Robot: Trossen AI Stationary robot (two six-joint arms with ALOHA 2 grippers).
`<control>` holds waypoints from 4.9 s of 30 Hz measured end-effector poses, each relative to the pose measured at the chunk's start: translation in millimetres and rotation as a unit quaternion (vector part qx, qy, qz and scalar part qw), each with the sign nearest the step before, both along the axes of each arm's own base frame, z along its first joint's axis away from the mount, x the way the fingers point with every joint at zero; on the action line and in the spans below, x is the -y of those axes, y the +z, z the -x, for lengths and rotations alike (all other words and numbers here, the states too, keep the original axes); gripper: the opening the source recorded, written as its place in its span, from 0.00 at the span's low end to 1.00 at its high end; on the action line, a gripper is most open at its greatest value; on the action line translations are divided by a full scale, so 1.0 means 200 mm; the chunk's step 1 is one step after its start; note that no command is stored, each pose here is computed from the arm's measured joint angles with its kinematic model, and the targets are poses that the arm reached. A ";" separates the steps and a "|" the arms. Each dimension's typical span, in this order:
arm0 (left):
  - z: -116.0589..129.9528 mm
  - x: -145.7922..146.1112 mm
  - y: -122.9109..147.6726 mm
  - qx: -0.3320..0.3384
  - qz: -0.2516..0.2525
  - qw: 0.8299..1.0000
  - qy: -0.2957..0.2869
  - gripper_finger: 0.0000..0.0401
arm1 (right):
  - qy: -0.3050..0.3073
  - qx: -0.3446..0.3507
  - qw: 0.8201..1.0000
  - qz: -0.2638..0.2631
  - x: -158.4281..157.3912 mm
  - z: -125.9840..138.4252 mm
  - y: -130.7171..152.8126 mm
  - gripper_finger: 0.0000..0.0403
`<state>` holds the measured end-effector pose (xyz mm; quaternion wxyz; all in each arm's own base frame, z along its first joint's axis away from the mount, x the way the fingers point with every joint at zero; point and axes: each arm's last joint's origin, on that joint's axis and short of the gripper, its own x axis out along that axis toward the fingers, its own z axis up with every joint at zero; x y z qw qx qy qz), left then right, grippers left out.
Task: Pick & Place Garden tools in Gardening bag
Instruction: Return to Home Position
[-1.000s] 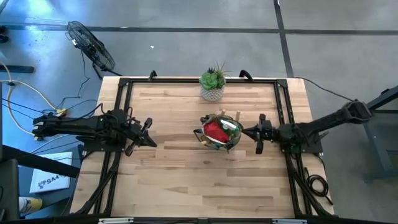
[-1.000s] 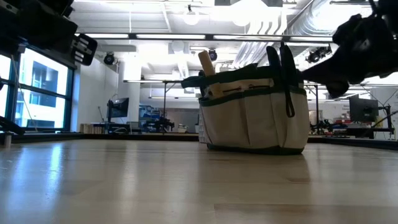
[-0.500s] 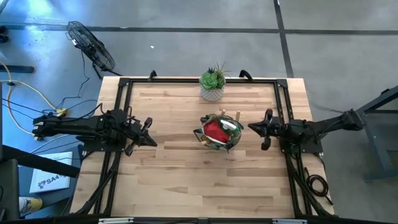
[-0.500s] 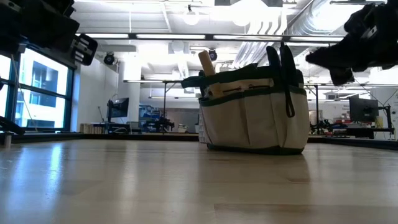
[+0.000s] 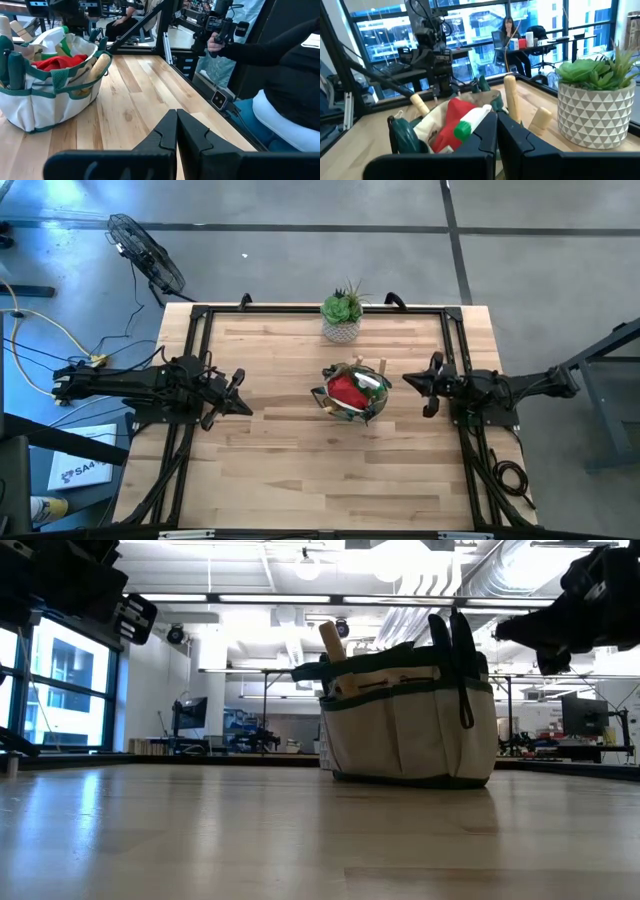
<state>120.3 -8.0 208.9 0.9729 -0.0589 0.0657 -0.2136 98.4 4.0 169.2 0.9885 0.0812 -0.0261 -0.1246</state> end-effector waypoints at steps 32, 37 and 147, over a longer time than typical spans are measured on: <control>0.21 0.01 0.03 0.074 -0.021 0.997 -0.001 0.00 | -0.087 0.005 0.996 -0.016 0.08 0.01 0.00 0.01; 0.20 0.01 -0.01 0.050 -0.017 0.999 0.006 0.00 | -0.087 0.005 0.996 -0.016 0.08 0.01 0.00 0.01; 0.10 -0.02 -0.19 0.064 -0.098 0.989 0.086 0.00 | -0.086 0.012 0.996 -0.016 0.08 0.01 0.01 0.01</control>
